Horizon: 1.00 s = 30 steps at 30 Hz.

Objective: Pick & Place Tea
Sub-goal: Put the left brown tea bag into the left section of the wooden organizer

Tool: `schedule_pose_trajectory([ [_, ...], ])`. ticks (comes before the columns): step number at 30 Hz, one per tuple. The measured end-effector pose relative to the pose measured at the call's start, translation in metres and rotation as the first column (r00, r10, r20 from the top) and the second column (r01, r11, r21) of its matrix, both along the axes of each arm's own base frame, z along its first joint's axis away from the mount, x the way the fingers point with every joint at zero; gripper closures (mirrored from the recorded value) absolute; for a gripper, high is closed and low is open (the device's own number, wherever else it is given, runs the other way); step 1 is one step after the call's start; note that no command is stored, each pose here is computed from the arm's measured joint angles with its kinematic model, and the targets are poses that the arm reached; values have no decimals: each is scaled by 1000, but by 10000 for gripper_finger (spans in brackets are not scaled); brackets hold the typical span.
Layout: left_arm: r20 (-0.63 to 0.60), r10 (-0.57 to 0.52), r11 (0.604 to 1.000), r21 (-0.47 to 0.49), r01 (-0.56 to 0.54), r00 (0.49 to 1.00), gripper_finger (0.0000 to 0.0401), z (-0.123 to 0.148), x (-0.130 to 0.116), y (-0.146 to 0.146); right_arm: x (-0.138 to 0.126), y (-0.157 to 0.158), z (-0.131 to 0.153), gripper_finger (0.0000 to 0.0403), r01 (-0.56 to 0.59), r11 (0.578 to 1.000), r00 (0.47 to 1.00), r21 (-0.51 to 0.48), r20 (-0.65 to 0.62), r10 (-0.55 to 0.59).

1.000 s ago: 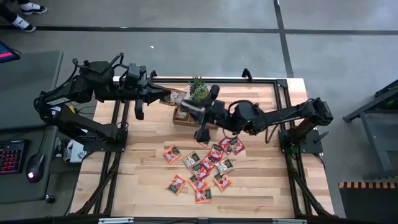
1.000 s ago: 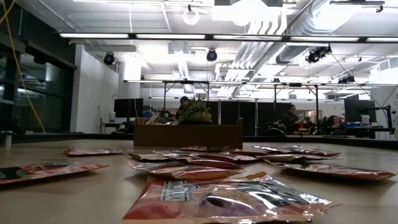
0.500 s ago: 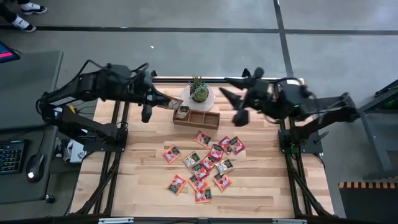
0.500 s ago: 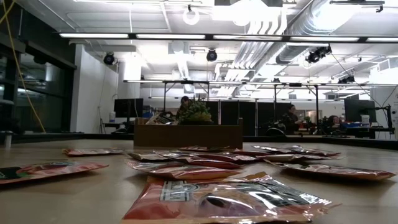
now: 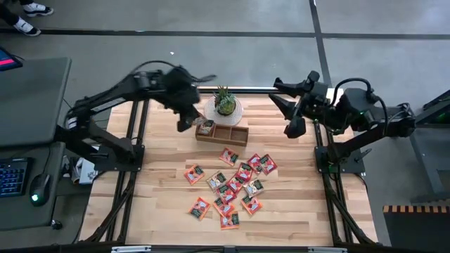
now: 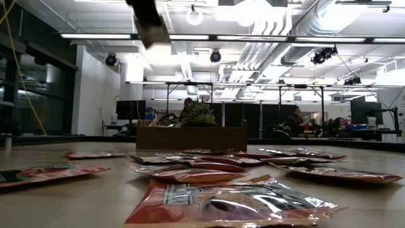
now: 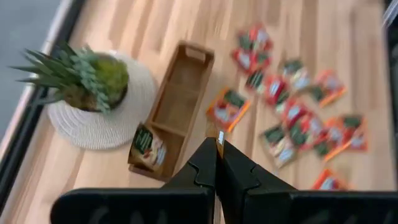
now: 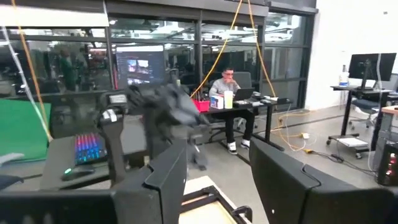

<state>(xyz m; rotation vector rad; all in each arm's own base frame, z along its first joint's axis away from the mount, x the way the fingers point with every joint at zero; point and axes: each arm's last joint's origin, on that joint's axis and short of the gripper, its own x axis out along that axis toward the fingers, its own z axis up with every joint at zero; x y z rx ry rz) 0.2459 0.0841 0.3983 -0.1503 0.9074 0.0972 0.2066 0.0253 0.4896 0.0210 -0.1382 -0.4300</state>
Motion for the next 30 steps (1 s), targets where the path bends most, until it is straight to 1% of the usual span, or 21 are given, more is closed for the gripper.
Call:
schedule_pose_trajectory([
  [4,-139,-68,997,13,71,988,401,-30,27,13,2,1,-4,233,-14,1000,999,17,-30,15],
  [8,-224,-147,987,30,158,963,401,-57,49,23,2,1,-6,233,-25,999,999,34,-40,26],
  [12,-337,-191,977,20,210,922,401,-90,69,33,2,1,-6,233,-43,998,998,45,-34,44],
  [15,-393,-214,972,9,237,894,401,-110,80,39,2,1,-6,233,-44,998,998,45,-34,45],
  [20,-424,-236,964,9,265,875,401,-130,91,48,2,1,-6,233,-44,998,998,45,-33,45],
  [24,-423,-247,961,6,275,872,401,-139,95,54,2,1,-6,233,-44,998,998,48,-32,45],
  [30,-397,-252,956,36,290,882,401,-137,96,60,2,1,-6,234,-43,998,998,44,-34,45],
])
